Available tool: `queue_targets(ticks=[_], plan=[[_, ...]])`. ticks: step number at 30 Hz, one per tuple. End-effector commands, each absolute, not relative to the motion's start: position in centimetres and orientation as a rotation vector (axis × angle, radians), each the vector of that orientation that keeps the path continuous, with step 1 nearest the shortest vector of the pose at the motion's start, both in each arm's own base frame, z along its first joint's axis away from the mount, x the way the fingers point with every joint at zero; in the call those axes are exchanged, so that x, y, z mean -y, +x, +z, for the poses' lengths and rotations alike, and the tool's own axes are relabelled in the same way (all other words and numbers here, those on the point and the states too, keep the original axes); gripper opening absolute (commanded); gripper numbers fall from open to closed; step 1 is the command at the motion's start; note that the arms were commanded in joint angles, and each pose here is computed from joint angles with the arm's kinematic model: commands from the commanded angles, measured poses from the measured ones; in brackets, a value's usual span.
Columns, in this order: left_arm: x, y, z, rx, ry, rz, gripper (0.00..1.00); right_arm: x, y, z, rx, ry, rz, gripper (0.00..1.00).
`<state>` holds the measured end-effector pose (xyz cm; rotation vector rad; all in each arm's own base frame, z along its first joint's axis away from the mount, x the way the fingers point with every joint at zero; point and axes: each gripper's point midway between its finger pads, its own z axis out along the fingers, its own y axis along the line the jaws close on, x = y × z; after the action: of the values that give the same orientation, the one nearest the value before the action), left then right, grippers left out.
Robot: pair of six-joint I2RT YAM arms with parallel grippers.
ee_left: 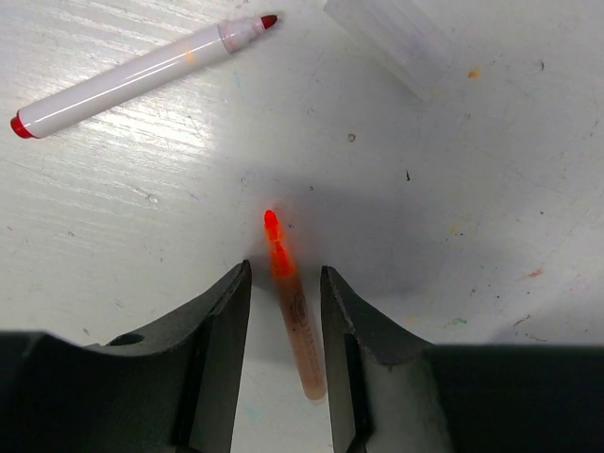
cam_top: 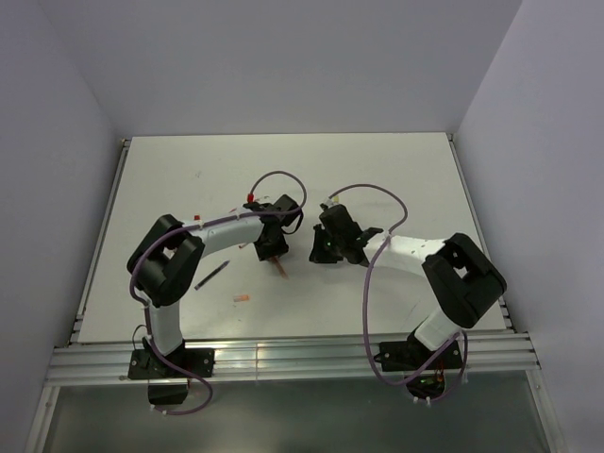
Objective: Insert the pens into the pen caps
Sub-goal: Pick up the pen from the center of the board.
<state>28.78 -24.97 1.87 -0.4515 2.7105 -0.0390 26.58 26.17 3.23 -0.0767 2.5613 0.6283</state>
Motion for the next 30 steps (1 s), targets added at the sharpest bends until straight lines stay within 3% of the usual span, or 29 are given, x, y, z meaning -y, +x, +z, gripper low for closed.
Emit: queue_targets(ticks=[1, 6, 9, 10, 13, 30], plan=[[25.4, 28.3, 1.2, -2.736, -0.479, -0.012, 0.4, -26.1, 27.4, 4.8, -2.492, -0.077, 0.682, 0.12], [25.6, 28.0, 0.4, -2.754, -0.474, 0.007, 0.33, -25.3, 27.6, 5.1, -2.477, -0.058, 0.687, 0.12], [25.8, 27.7, -0.1, -2.769, -0.476, 0.001, 0.23, -25.0, 27.7, 4.9, -2.48, -0.049, 0.686, 0.12], [25.8, 27.5, -0.4, -2.779, -0.478, -0.005, 0.14, -24.9, 27.6, 4.9, -2.482, -0.047, 0.688, 0.12], [26.0, 27.2, -0.7, -2.786, -0.486, -0.024, 0.0, -24.7, 27.6, 4.8, -2.485, -0.044, 0.687, 0.12], [27.7, 29.6, 8.2, -2.565, -0.464, -0.346, 0.0, -25.7, 27.6, 8.2, -2.373, -0.066, 0.813, 0.12]])
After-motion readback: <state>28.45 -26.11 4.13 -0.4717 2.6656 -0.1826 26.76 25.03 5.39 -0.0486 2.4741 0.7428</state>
